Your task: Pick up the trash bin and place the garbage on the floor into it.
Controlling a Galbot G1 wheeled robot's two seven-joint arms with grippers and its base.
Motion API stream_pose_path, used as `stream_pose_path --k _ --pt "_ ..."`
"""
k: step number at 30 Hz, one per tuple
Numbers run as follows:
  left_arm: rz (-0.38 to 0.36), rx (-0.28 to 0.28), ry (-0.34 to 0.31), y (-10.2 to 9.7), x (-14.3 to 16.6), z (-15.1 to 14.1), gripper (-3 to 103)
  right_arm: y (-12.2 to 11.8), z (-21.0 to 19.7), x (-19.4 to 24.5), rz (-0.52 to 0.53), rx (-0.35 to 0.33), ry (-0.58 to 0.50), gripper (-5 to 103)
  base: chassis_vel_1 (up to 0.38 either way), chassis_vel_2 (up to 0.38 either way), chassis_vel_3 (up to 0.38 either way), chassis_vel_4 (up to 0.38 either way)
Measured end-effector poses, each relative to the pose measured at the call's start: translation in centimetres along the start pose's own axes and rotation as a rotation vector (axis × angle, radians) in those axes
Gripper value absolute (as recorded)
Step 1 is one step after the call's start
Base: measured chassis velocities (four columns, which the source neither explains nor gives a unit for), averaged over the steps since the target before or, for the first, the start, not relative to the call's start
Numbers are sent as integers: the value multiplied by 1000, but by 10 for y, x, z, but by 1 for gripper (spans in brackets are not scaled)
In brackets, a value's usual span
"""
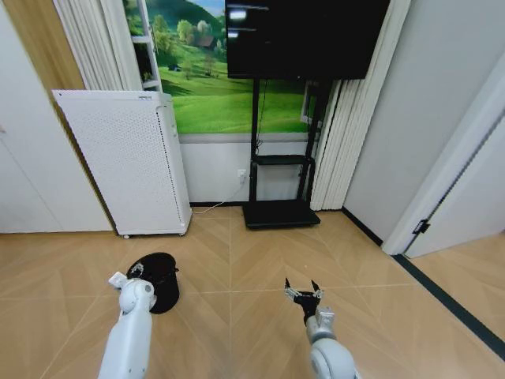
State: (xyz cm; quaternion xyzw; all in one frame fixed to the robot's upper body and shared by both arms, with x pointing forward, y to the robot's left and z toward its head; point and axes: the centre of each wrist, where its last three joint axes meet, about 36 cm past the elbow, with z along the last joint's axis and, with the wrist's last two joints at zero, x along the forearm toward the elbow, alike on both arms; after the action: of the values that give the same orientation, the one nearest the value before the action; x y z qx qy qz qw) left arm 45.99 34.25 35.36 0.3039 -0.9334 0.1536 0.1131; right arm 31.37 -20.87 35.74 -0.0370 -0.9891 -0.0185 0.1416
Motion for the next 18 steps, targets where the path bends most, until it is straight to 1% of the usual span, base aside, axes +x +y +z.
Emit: stream_pose_path --k 1,3,4,6,7,8,9,10,11,13,14,16,17,18 --pt "70 -54 -19 3 9 5 97 0 -1 -1 3 -6 -1 100 0 0 0 0" --pt "325 -198 -60 12 35 19 100 0 -2 -4 12 -15 -3 100 0 0 0 0" --pt "325 -198 -60 12 35 19 100 0 -2 -4 12 -15 -3 100 0 0 0 0" --pt "482 -288 -53 18 60 36 100 -2 -1 -9 20 -15 -4 100 0 0 0 0" --pt "482 -288 -53 18 60 36 100 -2 -1 -9 20 -15 -4 100 0 0 0 0" --pt "537 -317 -45 19 78 47 100 -3 0 -13 26 -17 -8 100 0 0 0 0" --pt "537 -317 -45 19 78 47 100 -3 0 -13 26 -17 -8 100 0 0 0 0" --pt "570 -342 -35 22 94 57 100 -3 0 -16 31 -20 -12 100 0 0 0 0" --pt "570 -342 -35 22 94 57 100 -3 0 -16 31 -20 -12 100 0 0 0 0" --pt "615 -411 -52 28 116 62 100 -4 1 -23 45 -26 -23 100 0 0 0 0" --pt "615 -411 -52 28 116 62 100 -4 1 -23 45 -26 -23 100 0 0 0 0" --pt "643 -428 -64 30 129 57 100 -7 0 -31 53 -23 -51 100 0 0 0 0" --pt "651 -429 -72 30 133 54 100 -10 -2 -34 42 -25 -67 100 0 0 0 0" --pt "660 -430 -76 29 137 49 100 -15 -6 -39 9 -34 -80 100 0 0 0 0"
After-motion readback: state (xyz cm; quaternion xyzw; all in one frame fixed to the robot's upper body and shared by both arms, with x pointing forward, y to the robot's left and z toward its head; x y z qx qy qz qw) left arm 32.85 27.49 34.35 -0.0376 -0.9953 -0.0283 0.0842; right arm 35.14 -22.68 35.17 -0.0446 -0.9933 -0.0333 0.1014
